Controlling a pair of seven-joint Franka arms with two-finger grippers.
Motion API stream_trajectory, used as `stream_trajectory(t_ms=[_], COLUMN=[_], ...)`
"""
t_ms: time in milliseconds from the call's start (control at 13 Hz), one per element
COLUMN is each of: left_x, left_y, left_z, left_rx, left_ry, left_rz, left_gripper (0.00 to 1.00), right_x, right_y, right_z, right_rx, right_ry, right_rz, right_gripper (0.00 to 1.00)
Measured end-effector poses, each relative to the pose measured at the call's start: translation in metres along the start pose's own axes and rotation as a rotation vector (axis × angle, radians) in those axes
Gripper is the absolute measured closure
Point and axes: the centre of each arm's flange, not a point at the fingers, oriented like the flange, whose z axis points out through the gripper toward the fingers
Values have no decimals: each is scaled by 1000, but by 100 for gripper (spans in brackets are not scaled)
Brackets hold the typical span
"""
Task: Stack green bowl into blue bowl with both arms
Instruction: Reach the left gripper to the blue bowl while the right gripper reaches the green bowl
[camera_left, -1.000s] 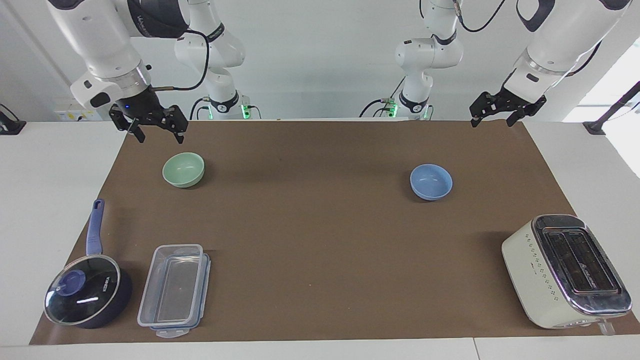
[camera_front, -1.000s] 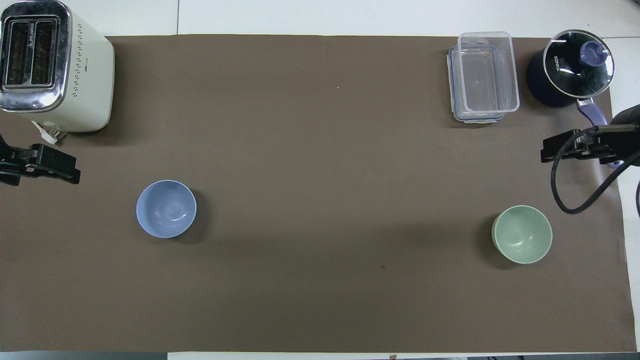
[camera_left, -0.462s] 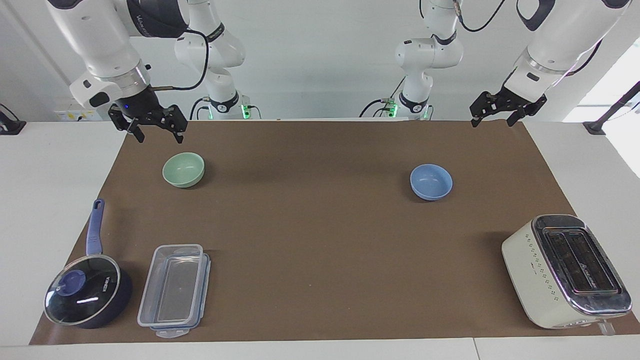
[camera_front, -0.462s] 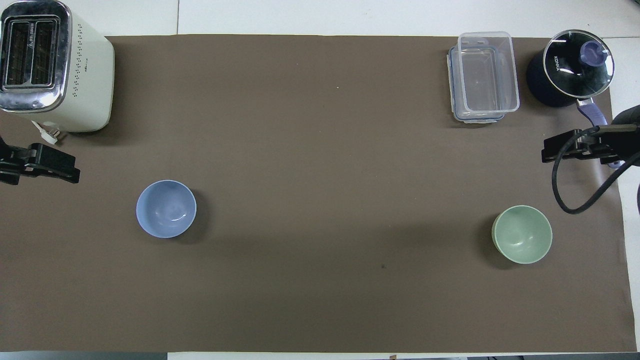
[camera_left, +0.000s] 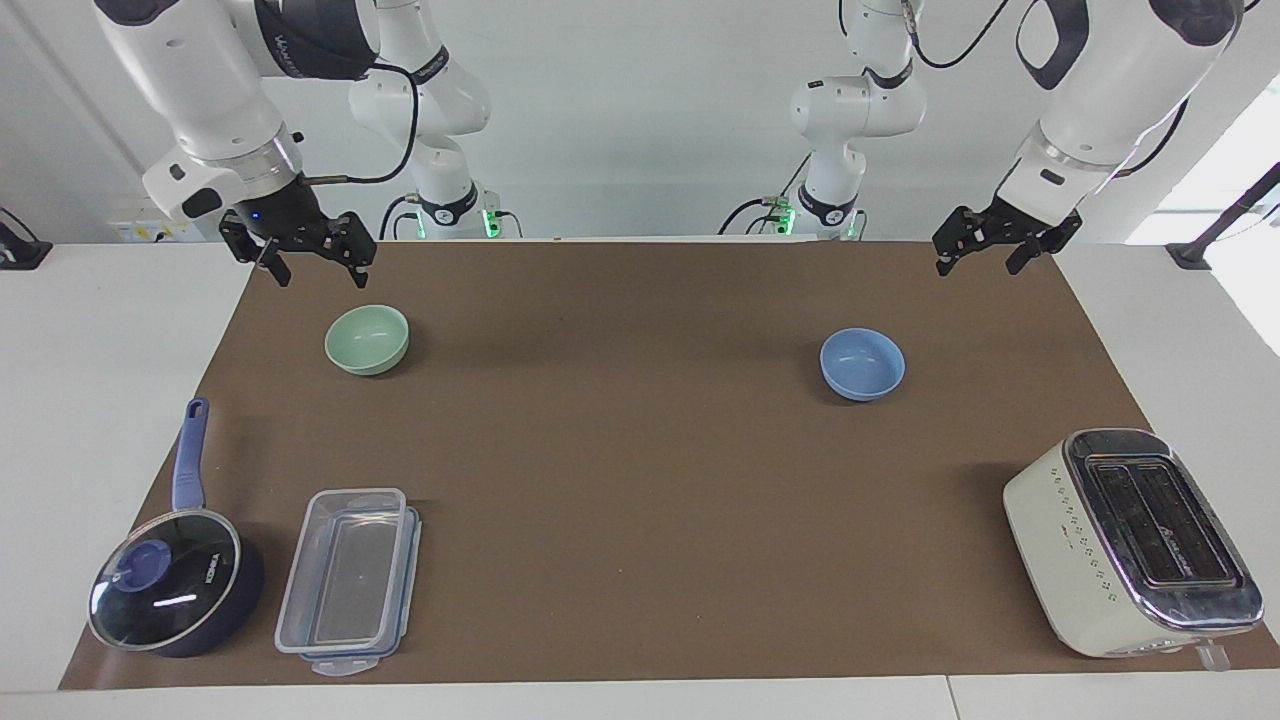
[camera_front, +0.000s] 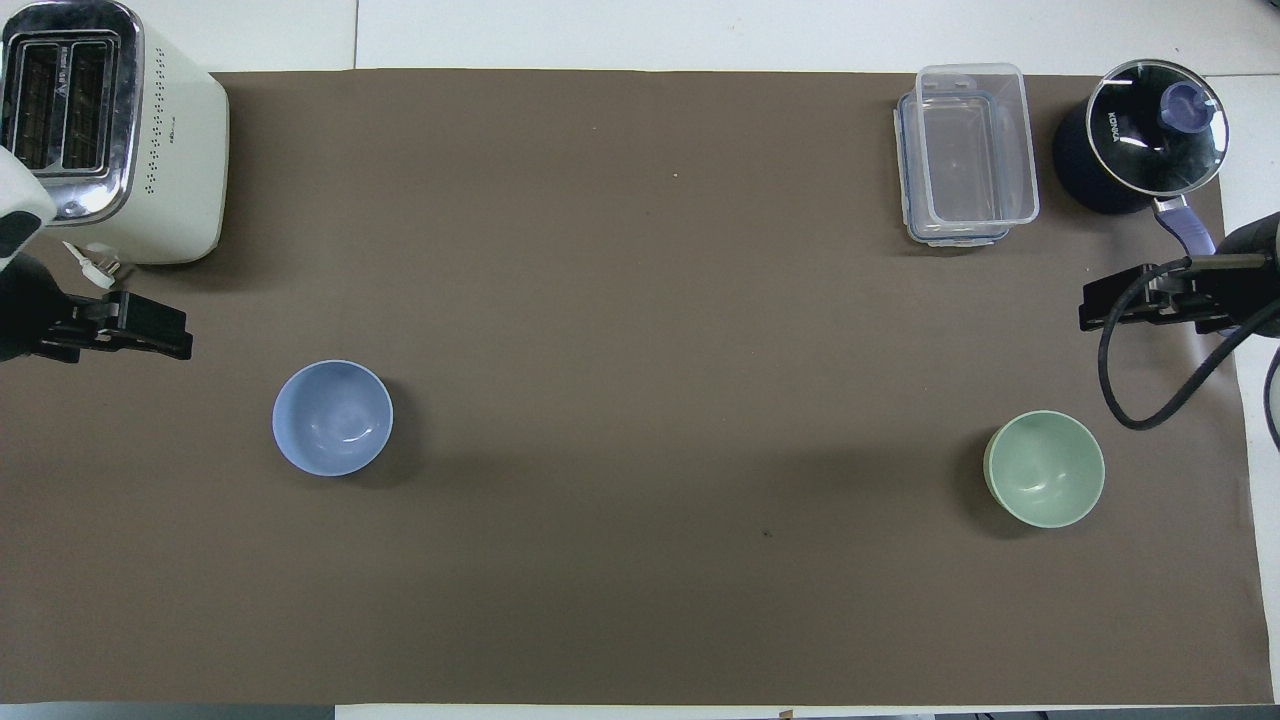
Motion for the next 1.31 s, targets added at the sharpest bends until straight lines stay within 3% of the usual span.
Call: stream_trajectory(t_ms=[308, 538, 692, 1000, 1308], left_x=[0, -6, -10, -16, -17], left_y=[-5, -10, -11, -10, -5], left_z=[85, 154, 188, 230, 247], left_rx=[0, -2, -2, -2, -3], left_ry=[-20, -27, -24, -29, -39], left_rz=[85, 141, 165, 186, 196], left_gripper=[0, 0, 0, 0, 8], right_x=[-12, -35, -56, -72, -85], right_y=[25, 50, 56, 85, 108], right_z=[38, 91, 124, 167, 219], right_rx=[-1, -4, -6, -7, -1], right_ry=[32, 78, 67, 54, 27], right_rz=[34, 31, 29, 34, 49], right_gripper=[0, 0, 0, 0, 0])
